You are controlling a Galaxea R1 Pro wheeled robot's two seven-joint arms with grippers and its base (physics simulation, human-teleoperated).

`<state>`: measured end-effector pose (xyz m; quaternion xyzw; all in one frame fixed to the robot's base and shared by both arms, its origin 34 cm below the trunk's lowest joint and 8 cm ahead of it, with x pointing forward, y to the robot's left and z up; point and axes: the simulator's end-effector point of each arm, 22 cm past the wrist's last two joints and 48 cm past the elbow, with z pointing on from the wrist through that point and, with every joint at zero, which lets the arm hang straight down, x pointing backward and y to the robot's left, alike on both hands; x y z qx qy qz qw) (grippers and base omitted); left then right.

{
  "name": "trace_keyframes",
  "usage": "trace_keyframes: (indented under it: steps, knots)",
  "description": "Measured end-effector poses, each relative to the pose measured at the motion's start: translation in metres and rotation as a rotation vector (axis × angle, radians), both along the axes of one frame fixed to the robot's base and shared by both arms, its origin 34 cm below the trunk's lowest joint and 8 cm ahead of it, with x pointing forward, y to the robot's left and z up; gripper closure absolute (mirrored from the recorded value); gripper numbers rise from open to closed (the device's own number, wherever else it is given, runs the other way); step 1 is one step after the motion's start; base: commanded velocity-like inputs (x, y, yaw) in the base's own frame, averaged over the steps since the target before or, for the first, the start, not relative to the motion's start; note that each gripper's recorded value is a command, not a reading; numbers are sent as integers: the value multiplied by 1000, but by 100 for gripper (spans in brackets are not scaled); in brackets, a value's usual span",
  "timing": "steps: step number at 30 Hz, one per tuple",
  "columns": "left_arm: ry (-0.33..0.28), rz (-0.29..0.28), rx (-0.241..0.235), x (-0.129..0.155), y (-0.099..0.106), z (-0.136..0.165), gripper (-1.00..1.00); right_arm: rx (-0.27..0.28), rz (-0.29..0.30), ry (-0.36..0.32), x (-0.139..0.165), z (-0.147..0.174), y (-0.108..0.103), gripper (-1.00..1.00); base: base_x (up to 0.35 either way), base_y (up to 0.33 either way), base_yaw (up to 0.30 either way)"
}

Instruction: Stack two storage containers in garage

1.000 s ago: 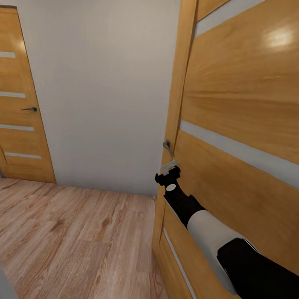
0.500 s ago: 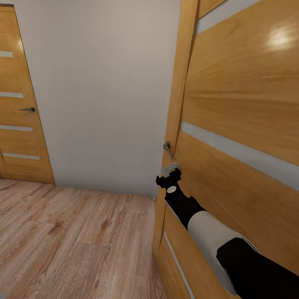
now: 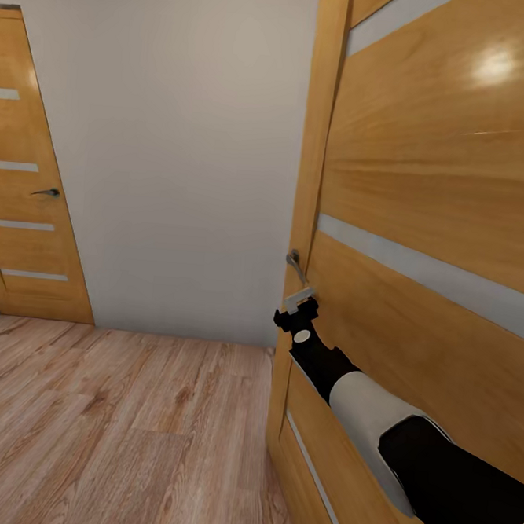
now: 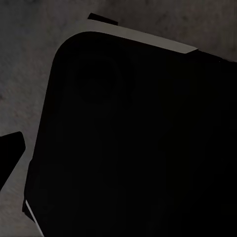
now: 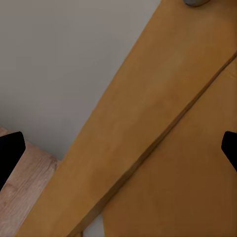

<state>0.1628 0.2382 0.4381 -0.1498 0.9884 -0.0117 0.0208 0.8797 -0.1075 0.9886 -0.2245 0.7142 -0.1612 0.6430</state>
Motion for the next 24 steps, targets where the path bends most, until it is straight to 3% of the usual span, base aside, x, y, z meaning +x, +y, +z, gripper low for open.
trace_keyframes:
  steps: [8, 24]
  knots:
    - [0, 0, 0, 0, 0, 0, -100, 0, 0, 1, 0, -1, 0, -100, 2, 101, 0]
    - [0, 1, 0, 0, 0, 0, -100, -14, -11, 25, -2, -13, -6, -100, 0, 7, 0]
